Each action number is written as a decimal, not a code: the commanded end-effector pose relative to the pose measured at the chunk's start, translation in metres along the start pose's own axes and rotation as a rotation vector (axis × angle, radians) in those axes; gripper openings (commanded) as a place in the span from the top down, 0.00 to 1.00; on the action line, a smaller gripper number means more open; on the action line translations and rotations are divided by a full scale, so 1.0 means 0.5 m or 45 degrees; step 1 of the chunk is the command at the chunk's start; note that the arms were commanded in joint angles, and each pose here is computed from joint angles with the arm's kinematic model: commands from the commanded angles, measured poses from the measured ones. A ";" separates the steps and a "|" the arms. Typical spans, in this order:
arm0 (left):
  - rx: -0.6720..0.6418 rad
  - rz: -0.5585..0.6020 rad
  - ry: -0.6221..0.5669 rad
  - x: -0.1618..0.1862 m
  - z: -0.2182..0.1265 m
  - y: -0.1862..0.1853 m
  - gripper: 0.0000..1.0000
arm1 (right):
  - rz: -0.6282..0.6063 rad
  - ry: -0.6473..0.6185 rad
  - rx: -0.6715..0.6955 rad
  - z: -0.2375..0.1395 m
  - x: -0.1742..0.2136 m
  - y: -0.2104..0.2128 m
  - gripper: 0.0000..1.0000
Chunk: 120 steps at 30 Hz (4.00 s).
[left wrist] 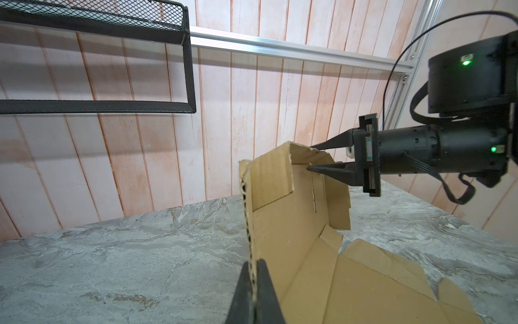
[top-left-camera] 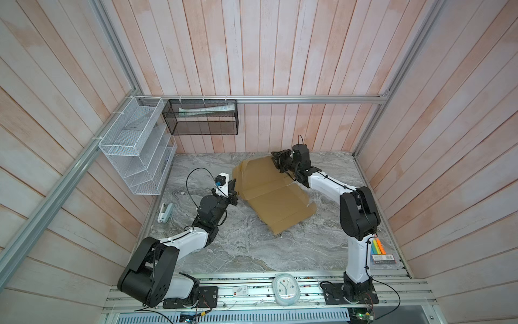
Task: Fold the paper box
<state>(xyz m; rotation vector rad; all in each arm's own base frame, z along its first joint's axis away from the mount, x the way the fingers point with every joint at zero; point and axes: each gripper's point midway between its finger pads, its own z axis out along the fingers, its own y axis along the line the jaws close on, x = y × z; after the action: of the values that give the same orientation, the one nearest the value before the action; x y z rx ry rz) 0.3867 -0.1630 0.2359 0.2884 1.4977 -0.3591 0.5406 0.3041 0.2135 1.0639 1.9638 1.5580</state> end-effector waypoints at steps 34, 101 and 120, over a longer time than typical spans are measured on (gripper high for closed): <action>0.103 0.070 -0.024 -0.002 -0.006 -0.033 1.00 | -0.036 0.086 -0.032 0.034 0.021 0.005 0.97; 0.176 -0.258 0.519 0.094 -0.045 -0.018 0.49 | -0.057 0.273 -0.127 0.036 0.079 -0.047 1.00; 0.229 -0.212 0.586 0.140 -0.009 -0.065 0.57 | -0.070 0.329 -0.138 0.064 0.104 -0.059 1.00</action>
<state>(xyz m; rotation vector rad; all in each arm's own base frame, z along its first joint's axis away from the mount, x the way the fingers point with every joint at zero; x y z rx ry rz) 0.3635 -0.1885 0.1531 0.3971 2.0035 -0.5966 0.5215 0.3540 0.1852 0.8084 2.0143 1.7950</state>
